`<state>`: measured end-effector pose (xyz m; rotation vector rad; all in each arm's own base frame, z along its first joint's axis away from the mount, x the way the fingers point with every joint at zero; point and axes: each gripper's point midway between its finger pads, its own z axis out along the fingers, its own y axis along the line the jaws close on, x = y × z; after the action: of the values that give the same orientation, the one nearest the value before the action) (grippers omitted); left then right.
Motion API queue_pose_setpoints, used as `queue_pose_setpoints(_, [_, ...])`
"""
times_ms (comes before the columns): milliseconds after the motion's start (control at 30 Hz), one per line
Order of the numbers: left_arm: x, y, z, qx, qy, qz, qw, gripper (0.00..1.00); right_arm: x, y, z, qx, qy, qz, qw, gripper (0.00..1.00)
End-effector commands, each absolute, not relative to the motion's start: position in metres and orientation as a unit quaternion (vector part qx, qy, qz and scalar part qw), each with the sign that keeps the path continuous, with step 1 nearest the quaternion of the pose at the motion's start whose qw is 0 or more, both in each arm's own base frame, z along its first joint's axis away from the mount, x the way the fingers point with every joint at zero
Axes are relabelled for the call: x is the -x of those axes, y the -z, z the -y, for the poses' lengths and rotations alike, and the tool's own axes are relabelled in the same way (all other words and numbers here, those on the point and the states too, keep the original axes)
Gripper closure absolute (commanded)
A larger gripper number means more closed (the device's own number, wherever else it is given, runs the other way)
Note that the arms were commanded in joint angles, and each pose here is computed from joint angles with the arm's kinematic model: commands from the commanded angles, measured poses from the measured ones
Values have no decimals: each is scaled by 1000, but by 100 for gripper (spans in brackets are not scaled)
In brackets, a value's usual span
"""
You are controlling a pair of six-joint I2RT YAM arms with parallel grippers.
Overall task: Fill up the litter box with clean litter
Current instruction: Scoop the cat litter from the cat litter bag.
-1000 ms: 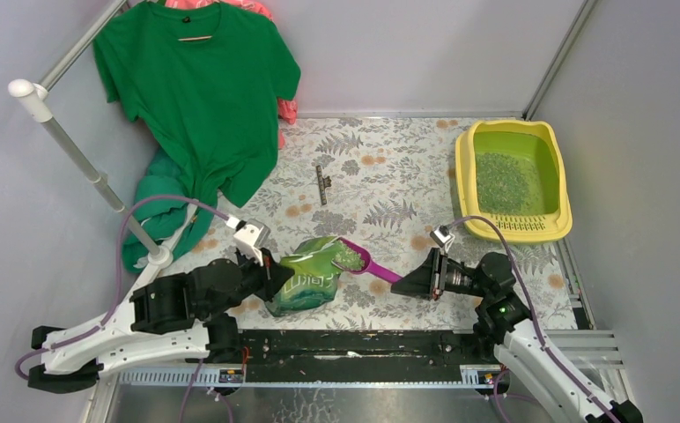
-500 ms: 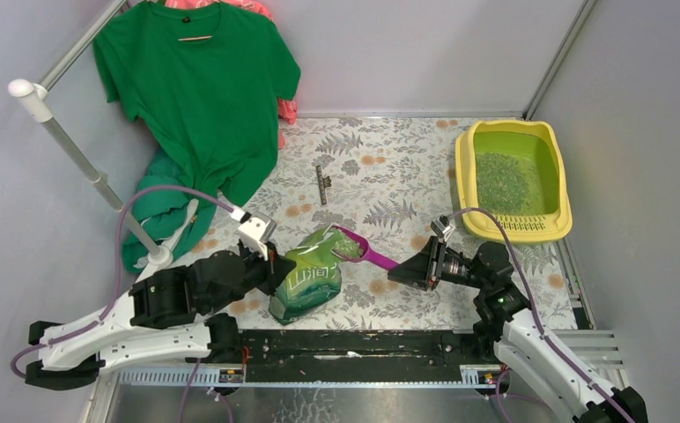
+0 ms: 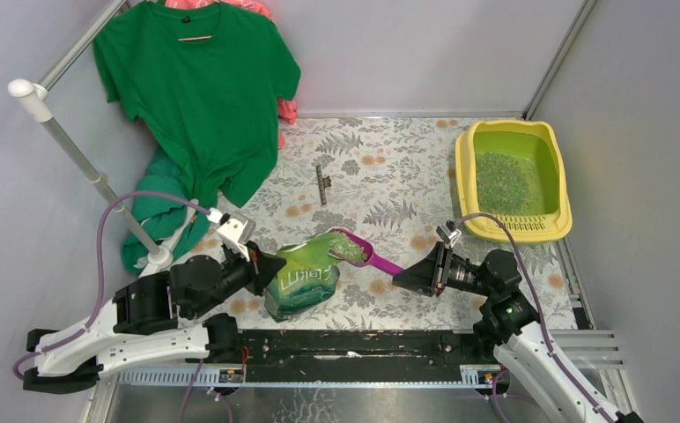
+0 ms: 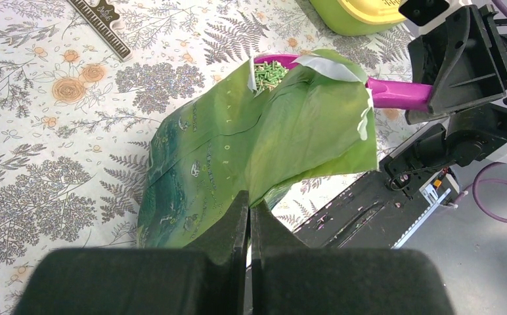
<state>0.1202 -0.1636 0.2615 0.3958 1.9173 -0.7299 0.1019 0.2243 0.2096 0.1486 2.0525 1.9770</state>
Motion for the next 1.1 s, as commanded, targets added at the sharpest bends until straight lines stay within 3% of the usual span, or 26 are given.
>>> queue_pose_setpoints(0, [-129, -343, 174, -77, 411, -712, 565, 100, -101, -231, -220, -41, -686, -704, 178, 100])
queue_pose_setpoints(600, [-126, -342, 167, -75, 416, -709, 564, 100, -116, -277, -208, -58, -670, -687, 275, 100])
queue_pose_setpoints(1067, [-123, -344, 166, -78, 424, -705, 564, 100, -165, -316, -188, -125, -623, -659, 403, 100])
